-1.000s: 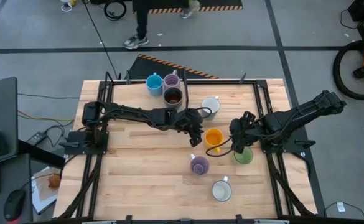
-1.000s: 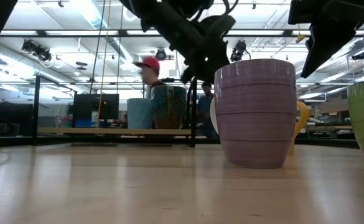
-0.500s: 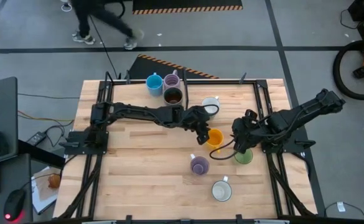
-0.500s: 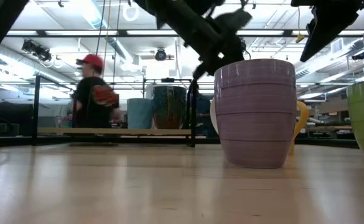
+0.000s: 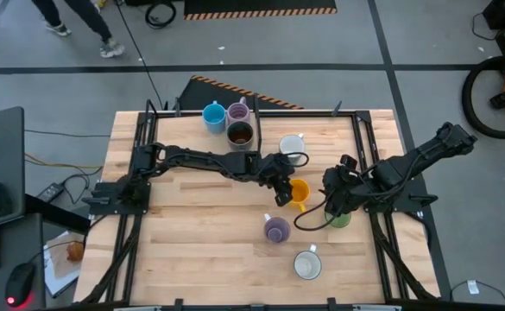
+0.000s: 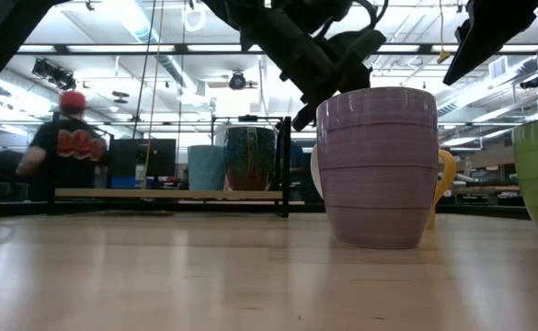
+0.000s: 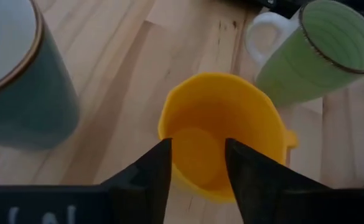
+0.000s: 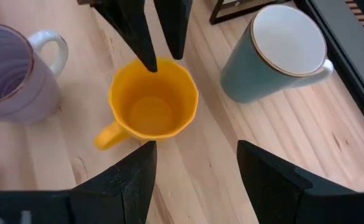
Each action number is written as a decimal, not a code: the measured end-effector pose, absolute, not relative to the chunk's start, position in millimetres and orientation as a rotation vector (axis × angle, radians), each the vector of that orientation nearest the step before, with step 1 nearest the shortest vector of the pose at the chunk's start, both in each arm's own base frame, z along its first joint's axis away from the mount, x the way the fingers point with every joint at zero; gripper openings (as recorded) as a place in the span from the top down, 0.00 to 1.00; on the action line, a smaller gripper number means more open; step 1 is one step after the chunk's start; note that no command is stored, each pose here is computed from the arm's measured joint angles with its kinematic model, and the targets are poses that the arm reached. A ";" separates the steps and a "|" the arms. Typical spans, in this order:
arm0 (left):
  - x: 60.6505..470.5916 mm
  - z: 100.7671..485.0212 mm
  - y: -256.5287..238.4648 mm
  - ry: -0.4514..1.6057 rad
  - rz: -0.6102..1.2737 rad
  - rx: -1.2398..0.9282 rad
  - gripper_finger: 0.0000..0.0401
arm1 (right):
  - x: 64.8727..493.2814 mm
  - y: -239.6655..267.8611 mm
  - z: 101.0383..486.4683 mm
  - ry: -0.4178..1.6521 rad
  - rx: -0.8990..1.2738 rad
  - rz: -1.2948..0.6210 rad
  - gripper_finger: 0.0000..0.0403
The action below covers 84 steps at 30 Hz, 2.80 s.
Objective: Place coffee mugs
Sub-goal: Put the yellow mug on the shelf
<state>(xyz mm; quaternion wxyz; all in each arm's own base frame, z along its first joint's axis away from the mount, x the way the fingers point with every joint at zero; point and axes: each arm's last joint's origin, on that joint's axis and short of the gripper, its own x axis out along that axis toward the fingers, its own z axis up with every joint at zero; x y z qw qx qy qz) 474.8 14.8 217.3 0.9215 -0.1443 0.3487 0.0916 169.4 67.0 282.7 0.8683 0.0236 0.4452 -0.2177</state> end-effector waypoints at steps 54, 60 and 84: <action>440.3 253.6 22.9 0.854 0.186 -0.175 0.92 | 171.2 69.3 283.3 0.908 0.055 -0.442 0.43; 407.0 277.5 20.4 1.001 0.183 -0.166 0.92 | 173.4 70.4 284.3 0.890 0.055 -0.426 0.43; 285.6 267.0 13.7 1.173 0.413 -0.145 0.92 | 180.6 71.3 288.5 0.827 -0.008 -0.387 0.43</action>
